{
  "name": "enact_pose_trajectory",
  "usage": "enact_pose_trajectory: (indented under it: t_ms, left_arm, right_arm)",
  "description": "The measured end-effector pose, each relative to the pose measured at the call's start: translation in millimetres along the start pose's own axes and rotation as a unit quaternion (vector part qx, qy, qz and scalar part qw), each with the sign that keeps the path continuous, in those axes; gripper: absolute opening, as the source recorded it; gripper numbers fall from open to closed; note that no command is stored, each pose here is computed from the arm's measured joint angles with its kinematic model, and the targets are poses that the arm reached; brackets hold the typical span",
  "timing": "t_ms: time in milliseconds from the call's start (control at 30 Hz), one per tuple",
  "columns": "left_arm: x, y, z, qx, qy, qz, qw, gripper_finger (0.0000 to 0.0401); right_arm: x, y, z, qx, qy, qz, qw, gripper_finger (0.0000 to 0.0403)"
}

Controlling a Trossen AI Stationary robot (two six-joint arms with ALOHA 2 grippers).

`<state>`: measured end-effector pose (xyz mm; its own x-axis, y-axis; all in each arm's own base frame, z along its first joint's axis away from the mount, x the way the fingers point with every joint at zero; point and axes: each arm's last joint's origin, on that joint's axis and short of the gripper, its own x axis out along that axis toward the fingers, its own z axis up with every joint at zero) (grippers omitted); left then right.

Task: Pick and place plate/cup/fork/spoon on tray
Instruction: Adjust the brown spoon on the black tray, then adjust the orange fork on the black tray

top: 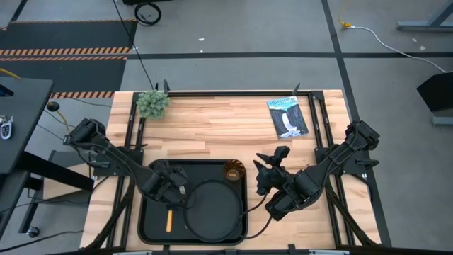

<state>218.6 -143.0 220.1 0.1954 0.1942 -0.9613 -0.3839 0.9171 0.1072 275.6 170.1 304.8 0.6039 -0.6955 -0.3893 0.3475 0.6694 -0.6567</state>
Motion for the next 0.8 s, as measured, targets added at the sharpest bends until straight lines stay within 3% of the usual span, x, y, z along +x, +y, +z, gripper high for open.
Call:
enact_pose_trajectory:
  t_ms: [167,467,600,800]
  left_arm:
    - [-17,-10,1,0.03,-0.063,0.001,0.998,0.0121]
    - [-8,-12,-5,0.051,-0.081,-0.002,0.995,0.0121]
    - [6,-12,-5,0.053,-0.086,-0.018,0.995,0.0121]
    - [15,-13,-11,0.06,-0.081,-0.033,0.994,0.0121]
  right_arm:
    - [3,-5,-16,0.017,0.017,-0.034,0.999,0.0115]
    - [21,3,-48,0.014,0.05,-0.008,0.999,0.0069]
    - [30,-9,-58,0.027,0.054,-0.007,0.998,0.0047]
    - [27,-36,-82,0.099,0.036,0.001,0.994,0.0011]
